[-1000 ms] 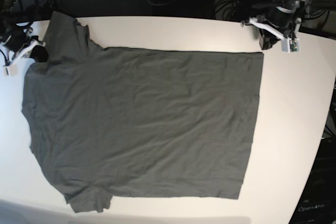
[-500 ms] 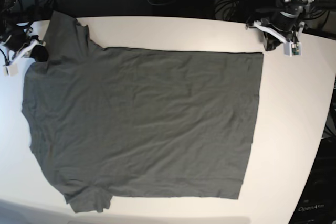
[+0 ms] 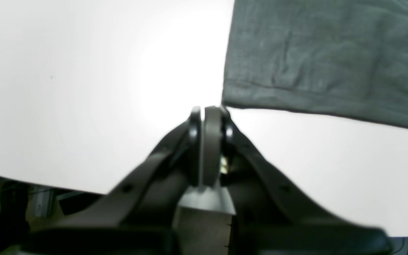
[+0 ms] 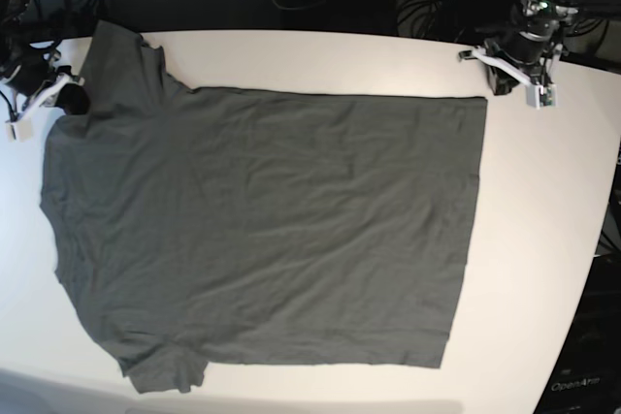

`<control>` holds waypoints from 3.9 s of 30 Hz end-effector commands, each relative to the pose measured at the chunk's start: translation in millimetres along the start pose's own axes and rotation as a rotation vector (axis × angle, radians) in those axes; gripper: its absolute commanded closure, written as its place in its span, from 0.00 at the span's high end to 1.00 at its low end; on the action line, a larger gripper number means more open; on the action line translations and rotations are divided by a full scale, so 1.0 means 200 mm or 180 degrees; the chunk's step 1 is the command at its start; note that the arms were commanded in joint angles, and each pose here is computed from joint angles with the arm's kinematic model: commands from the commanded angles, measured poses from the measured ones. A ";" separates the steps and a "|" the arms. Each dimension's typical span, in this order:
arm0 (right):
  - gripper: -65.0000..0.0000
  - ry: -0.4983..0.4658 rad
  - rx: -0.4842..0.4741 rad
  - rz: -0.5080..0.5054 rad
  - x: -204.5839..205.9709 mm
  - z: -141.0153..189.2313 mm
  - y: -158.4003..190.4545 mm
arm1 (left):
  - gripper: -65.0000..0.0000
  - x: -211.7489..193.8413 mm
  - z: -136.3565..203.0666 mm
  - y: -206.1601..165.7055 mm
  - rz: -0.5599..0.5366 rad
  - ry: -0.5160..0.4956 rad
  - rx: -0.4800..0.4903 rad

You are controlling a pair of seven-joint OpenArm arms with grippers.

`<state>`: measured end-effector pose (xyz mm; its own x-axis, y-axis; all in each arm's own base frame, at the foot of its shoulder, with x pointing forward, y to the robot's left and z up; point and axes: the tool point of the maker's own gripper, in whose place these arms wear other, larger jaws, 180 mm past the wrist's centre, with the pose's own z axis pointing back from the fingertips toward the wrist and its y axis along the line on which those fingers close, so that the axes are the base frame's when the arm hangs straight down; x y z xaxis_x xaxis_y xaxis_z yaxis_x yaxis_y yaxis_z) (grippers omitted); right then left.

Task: Fold the T-shirt properly
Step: 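Move the left gripper to the shirt's hem corner and open it, then close the left gripper on the hem corner of the shirt, then lift both held corners and drag them across the shirt toward the sleeves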

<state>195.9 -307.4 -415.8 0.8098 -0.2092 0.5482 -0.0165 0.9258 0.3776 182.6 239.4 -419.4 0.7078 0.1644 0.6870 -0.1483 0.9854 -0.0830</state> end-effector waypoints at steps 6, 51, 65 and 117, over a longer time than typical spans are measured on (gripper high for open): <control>0.01 -0.0112 0.0041 0.0132 0.08 0.03 0.00 | 0.02 0.10 0.00 0.02 0.0026 -0.0192 0.0038; 0.01 -0.0109 0.0039 0.0136 0.08 0.03 0.00 | 0.48 0.18 0.00 0.07 0.0201 -0.0585 -0.0397; 0.01 -0.0100 0.0037 0.0133 0.07 0.03 0.00 | 0.48 0.10 -0.11 -0.02 0.0234 -0.0416 -0.0657; 0.01 -0.0104 0.0039 0.0136 0.08 0.03 0.00 | 0.37 -0.22 -0.17 -0.13 -0.0731 0.1118 -0.0975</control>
<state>196.4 -307.2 -415.8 0.8114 -0.2070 0.5466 -0.0179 0.9260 0.3771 221.6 193.3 -441.7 0.7861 -0.0157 0.6180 0.2233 0.9394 -0.2601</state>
